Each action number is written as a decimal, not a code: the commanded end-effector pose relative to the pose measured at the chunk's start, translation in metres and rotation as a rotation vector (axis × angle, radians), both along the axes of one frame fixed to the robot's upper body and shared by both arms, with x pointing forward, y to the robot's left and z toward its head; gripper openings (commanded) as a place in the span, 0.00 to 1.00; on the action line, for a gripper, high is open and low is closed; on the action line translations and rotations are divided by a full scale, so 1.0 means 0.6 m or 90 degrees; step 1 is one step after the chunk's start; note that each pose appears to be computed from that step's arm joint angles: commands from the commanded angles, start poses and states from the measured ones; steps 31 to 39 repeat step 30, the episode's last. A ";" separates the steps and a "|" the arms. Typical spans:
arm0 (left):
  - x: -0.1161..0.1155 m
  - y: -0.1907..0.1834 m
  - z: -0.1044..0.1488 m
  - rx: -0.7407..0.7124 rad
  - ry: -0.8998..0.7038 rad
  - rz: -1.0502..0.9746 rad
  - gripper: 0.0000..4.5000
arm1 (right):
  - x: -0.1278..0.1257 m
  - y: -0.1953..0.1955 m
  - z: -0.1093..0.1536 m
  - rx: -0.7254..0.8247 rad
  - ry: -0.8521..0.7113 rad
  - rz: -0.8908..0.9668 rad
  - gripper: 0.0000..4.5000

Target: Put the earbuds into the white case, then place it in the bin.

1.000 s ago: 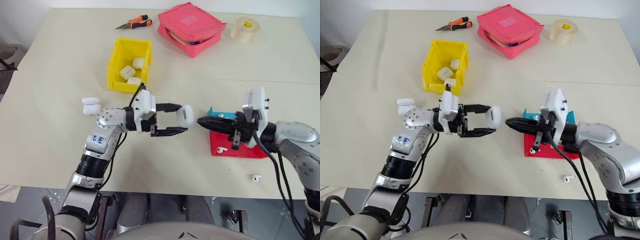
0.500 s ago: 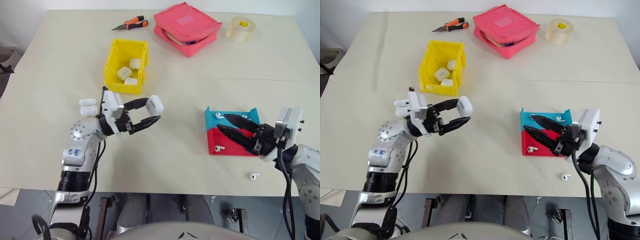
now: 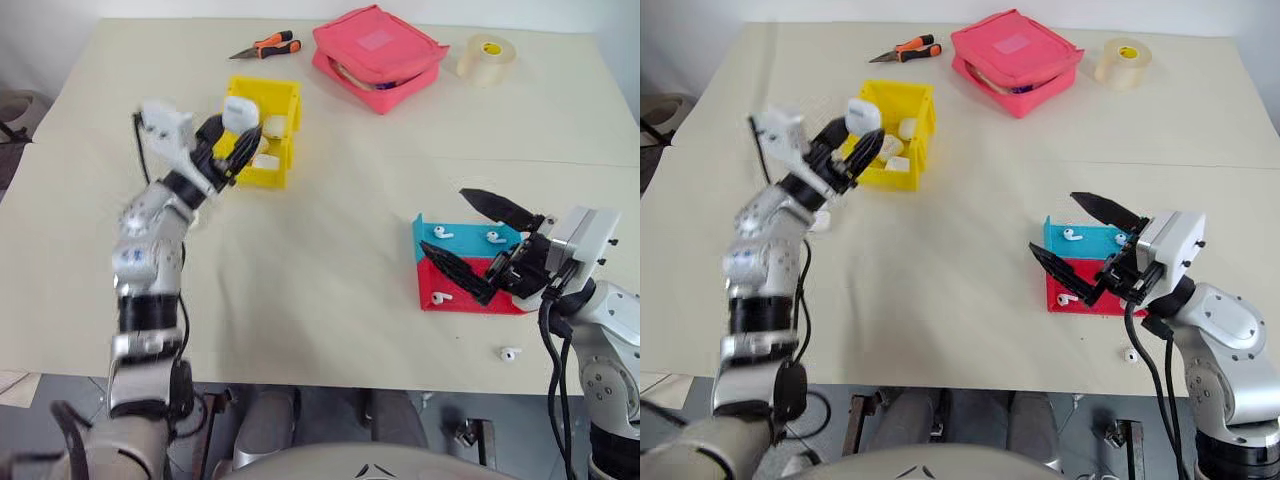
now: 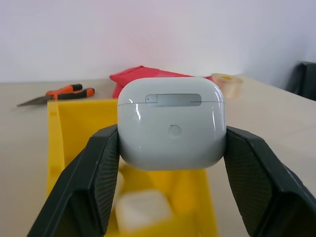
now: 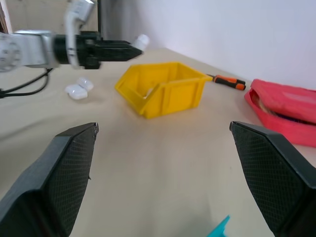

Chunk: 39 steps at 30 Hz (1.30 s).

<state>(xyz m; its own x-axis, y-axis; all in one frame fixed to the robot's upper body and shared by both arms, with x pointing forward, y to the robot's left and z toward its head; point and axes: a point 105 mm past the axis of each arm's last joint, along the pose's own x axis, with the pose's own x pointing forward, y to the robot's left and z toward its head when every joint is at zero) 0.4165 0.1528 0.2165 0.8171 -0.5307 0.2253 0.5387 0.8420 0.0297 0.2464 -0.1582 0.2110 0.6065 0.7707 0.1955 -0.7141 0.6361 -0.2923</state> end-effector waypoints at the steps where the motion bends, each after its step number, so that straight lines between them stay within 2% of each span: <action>1: 0.032 -0.012 0.008 0.032 0.017 0.014 0.62 | -0.001 0.005 0.005 0.001 -0.005 0.007 0.99; 2: 0.042 -0.013 0.007 0.052 0.029 0.030 0.62 | -0.001 0.006 0.005 0.000 -0.007 0.007 0.99; 4: 0.057 -0.006 0.002 0.076 0.054 0.069 0.79 | -0.002 0.009 0.006 0.001 -0.009 0.007 1.00; 7: 0.058 -0.007 0.002 0.088 0.053 0.068 0.98 | -0.004 0.010 0.007 0.005 -0.011 0.003 1.00; 8: 0.055 -0.009 0.005 0.084 0.049 0.063 0.99 | -0.004 0.009 0.007 0.005 -0.012 0.000 1.00; 12: 0.033 -0.019 0.021 0.081 0.014 0.009 0.99 | -0.006 0.005 0.004 0.002 -0.010 -0.006 1.00; 16: -0.012 -0.006 0.040 0.084 -0.034 -0.066 0.99 | -0.004 -0.009 -0.001 -0.014 -0.001 -0.012 1.00; 19: -0.045 0.019 0.020 0.141 -0.017 -0.112 0.99 | -0.004 -0.020 -0.006 -0.030 0.015 -0.005 1.00; 21: -0.090 0.037 0.005 0.189 -0.035 -0.161 0.99 | -0.005 -0.030 -0.013 -0.043 0.035 0.000 1.00; 23: -0.124 0.054 -0.030 0.257 -0.007 -0.188 0.99 | -0.007 -0.041 -0.021 -0.055 0.051 0.001 1.00; 27: -0.163 0.054 -0.058 0.272 -0.023 -0.233 0.99 | -0.006 -0.062 -0.037 -0.067 0.067 -0.018 1.00; 30: -0.176 0.047 -0.080 0.276 -0.022 -0.248 0.99 | -0.005 -0.069 -0.047 -0.080 0.072 -0.027 1.00; 39: -0.176 0.047 -0.080 0.276 -0.022 -0.248 0.99 | -0.005 -0.069 -0.047 -0.080 0.072 -0.027 1.00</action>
